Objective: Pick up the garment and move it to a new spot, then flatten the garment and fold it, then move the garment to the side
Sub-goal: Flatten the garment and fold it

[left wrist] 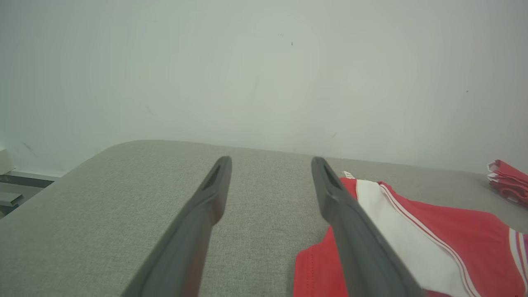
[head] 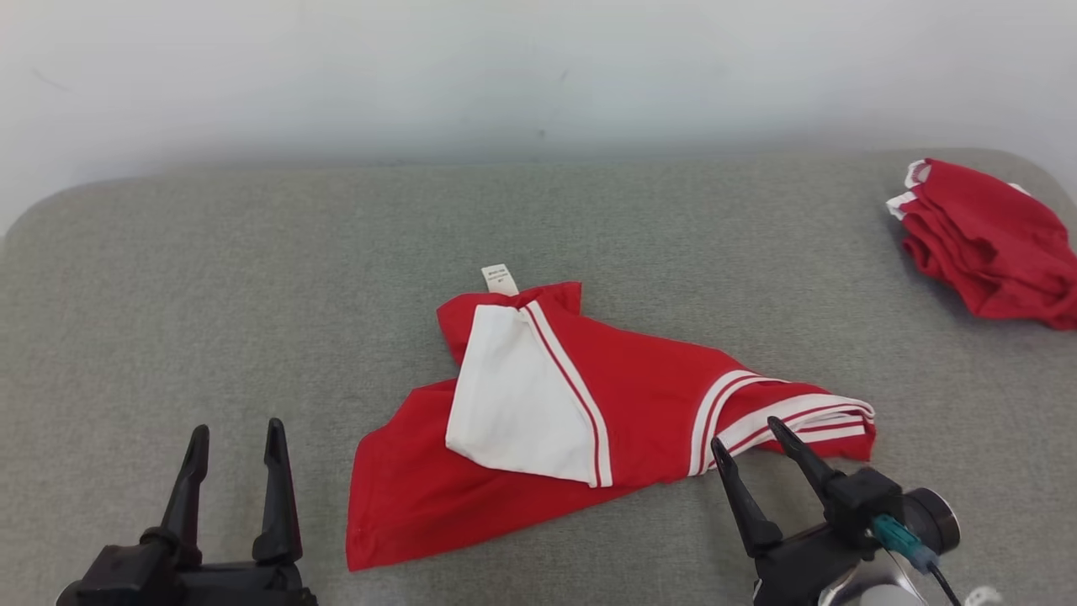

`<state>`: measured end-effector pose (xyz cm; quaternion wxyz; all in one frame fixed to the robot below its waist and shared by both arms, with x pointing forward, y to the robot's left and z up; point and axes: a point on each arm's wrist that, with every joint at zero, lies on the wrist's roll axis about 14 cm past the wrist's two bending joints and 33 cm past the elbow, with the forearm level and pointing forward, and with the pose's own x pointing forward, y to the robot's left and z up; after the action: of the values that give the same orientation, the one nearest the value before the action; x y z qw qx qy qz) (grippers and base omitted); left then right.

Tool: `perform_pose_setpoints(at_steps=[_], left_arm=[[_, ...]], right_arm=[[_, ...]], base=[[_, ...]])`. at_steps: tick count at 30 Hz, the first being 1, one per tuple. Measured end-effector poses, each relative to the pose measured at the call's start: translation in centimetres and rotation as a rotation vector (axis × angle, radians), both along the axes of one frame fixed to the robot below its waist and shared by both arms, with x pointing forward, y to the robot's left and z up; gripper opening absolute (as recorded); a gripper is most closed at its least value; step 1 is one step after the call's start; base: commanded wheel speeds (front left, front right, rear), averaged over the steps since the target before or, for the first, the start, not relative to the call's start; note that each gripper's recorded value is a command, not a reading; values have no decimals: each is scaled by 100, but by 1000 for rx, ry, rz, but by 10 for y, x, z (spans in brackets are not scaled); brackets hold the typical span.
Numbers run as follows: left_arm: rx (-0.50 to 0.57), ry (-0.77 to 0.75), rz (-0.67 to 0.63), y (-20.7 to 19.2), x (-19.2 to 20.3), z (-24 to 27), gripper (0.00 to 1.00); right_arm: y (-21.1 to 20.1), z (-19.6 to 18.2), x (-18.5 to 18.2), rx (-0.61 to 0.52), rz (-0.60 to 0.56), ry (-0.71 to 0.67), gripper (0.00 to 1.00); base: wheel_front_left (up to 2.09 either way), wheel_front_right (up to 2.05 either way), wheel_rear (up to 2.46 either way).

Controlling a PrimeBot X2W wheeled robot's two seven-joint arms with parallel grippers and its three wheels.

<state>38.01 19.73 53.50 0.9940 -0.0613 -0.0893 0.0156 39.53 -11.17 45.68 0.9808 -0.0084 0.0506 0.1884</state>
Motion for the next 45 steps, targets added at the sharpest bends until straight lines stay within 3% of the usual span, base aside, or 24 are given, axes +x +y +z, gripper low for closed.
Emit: perform_pose_setpoints(at_steps=[13,14,15,16,20,26,32,37,45], left_arm=[[-12,33,53,16,-8,-10,100],[-12,36,56,17,-8,-11,100],[-12,39,61,19,-9,-12,100],[-12,43,65,20,-9,-13,100],[-12,57,73,23,-10,-17,100],[-15,49,51,16,-11,-15,100],[-20,41,21,6,-13,-13,100],[-22,32,-14,-4,-10,-10,100],[-21,34,-43,-14,-6,-11,100]], right_arm=[[26,-48,24,-63,87,173,100],[29,-50,25,-58,92,180,89],[32,-52,25,-49,96,189,49],[36,-54,26,-44,105,199,0],[43,-55,30,-41,123,202,0],[46,-24,34,1,130,107,0],[40,19,14,128,100,-14,0],[35,45,-2,167,97,-91,0],[31,77,1,151,103,-162,0]], base=[[0,0,0],[0,0,0],[0,0,0],[0,0,0],[0,0,0],[0,0,0],[0,0,0],[0,0,0],[0,0,0]])
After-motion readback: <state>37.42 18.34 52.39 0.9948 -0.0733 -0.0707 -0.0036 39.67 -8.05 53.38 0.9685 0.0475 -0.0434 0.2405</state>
